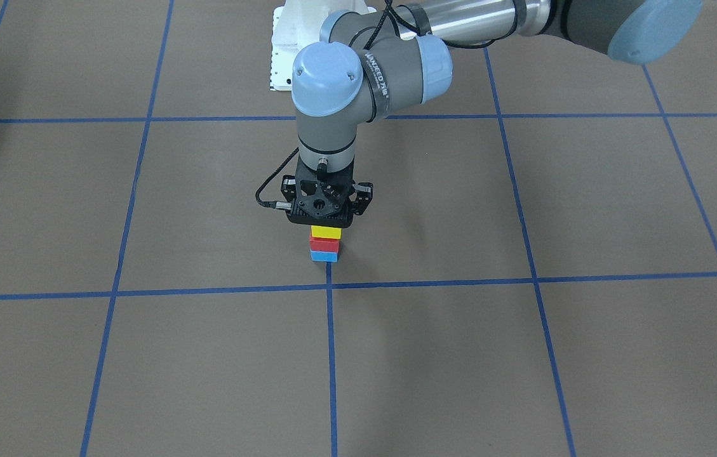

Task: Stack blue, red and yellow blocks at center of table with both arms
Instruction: 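Lower the yellow cube onto the red cube and open the left gripper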

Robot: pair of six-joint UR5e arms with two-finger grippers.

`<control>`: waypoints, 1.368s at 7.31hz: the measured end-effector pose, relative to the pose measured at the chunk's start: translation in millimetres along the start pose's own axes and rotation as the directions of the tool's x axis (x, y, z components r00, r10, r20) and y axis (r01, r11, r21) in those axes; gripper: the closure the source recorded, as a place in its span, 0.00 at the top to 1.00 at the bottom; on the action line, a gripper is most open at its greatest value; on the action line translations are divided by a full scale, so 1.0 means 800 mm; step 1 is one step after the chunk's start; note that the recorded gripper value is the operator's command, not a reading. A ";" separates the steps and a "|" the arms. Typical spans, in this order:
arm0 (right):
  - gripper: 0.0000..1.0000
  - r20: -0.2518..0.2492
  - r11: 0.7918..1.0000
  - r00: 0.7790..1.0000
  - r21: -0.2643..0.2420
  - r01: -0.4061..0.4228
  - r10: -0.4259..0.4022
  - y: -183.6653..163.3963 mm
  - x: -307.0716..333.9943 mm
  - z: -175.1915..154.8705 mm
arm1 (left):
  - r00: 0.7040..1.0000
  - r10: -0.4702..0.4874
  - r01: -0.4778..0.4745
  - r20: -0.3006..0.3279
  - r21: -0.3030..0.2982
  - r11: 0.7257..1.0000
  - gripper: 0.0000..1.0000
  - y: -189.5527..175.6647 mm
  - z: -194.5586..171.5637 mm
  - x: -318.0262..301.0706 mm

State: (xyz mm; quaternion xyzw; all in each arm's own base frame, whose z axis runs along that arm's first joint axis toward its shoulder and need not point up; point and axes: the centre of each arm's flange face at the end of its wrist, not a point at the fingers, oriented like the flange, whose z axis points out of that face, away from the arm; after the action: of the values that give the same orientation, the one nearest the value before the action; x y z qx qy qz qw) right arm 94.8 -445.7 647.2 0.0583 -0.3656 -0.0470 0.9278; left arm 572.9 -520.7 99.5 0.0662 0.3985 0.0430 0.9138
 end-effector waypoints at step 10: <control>1.00 -0.001 1.000 1.000 -0.001 0.000 0.000 0.000 0.000 0.001 | 1.000 0.021 -0.021 0.007 -0.005 1.000 1.00 -0.005 0.006 0.006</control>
State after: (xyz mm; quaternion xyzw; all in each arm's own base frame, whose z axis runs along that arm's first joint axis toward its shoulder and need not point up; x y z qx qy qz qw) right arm 94.7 -445.7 647.8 0.0577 -0.3652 -0.0470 0.9279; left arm 579.7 -524.6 98.2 0.0682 0.3945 0.0535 0.9148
